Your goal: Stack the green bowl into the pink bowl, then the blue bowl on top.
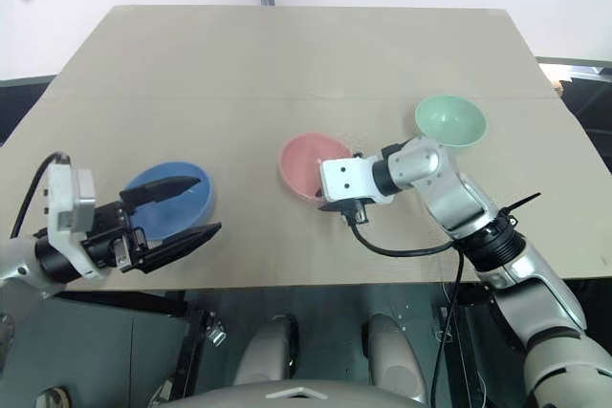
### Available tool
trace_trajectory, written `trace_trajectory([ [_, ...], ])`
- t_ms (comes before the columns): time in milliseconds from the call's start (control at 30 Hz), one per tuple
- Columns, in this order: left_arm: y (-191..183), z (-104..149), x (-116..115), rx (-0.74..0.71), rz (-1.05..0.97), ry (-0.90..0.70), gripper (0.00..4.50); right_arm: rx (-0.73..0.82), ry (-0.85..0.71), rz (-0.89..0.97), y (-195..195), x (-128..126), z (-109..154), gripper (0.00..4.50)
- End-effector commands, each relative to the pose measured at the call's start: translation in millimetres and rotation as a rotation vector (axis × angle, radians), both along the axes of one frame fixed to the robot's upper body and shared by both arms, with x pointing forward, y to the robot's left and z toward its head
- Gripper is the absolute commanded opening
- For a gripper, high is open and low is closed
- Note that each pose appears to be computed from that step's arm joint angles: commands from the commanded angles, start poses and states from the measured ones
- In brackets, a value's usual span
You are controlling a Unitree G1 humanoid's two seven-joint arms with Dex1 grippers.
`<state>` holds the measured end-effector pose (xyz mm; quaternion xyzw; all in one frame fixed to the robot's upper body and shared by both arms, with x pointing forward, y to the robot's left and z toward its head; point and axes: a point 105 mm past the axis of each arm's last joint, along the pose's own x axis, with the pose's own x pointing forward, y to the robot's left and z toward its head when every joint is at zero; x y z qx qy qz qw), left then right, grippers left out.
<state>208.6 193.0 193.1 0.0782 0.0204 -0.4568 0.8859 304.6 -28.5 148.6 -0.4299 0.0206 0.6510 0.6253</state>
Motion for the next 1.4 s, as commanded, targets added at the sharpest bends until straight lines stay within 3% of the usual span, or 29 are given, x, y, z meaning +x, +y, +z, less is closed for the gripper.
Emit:
trace_trajectory([
  [33, -0.2, 5.4, 0.9, 0.008, -0.008, -0.034, 4.50, 0.063, -0.093, -0.050, 4.2, 9.1, 21.7, 3.13],
  [67, -0.2, 4.7, 1.1, 0.008, -0.007, -0.033, 4.50, 0.088, -0.076, -0.042, 3.8, 5.1, 28.2, 3.31],
  [233, -1.8, 4.1, 2.1, -0.004, -0.006, -0.038, 4.50, 0.337, 0.107, -0.123, -16.6, -12.0, 87.5, 3.31],
  [367, -2.5, 5.3, 3.1, -0.020, 0.000, -0.046, 4.50, 0.357, 0.015, -0.432, -77.4, 20.0, 104.3, 3.31],
  [433, -3.2, 4.4, 3.6, -0.021, -0.002, -0.044, 4.50, 0.329, -0.029, -0.563, -102.7, 35.0, 100.4, 3.31],
  [567, -7.6, 3.7, 8.0, -0.029, -0.020, -0.047, 4.50, 0.236, -0.027, -0.822, -154.3, 70.0, 62.1, 3.31],
  [667, -8.8, 5.4, 11.2, -0.027, -0.033, -0.052, 4.50, 0.209, 0.048, -0.886, -163.9, 87.1, 27.4, 3.31],
  [800, -7.1, 7.9, 12.8, -0.025, -0.034, -0.054, 4.50, 0.165, 0.066, -0.938, -173.1, 104.4, 4.8, 3.31],
  [867, -6.1, 8.6, 12.2, -0.027, -0.027, -0.055, 4.50, 0.169, 0.050, -0.974, -179.2, 112.7, 3.7, 2.79],
  [1067, -4.4, 7.0, 6.8, -0.030, -0.012, -0.047, 4.50, 0.172, -0.051, -0.876, -170.1, 112.1, 28.6, 0.23],
  [1200, -2.8, 7.0, 7.8, -0.034, 0.000, -0.047, 4.50, 0.216, -0.074, -0.706, -141.0, 95.4, 48.0, 0.11],
  [1300, 5.1, 5.7, 11.3, -0.070, 0.053, -0.036, 4.50, 0.296, -0.017, -0.419, -81.0, 50.9, 70.9, 0.11],
  [1400, 20.9, 3.7, 16.1, -0.108, 0.151, -0.019, 4.50, 0.303, 0.036, -0.225, -37.0, 9.4, 69.1, 0.11],
])
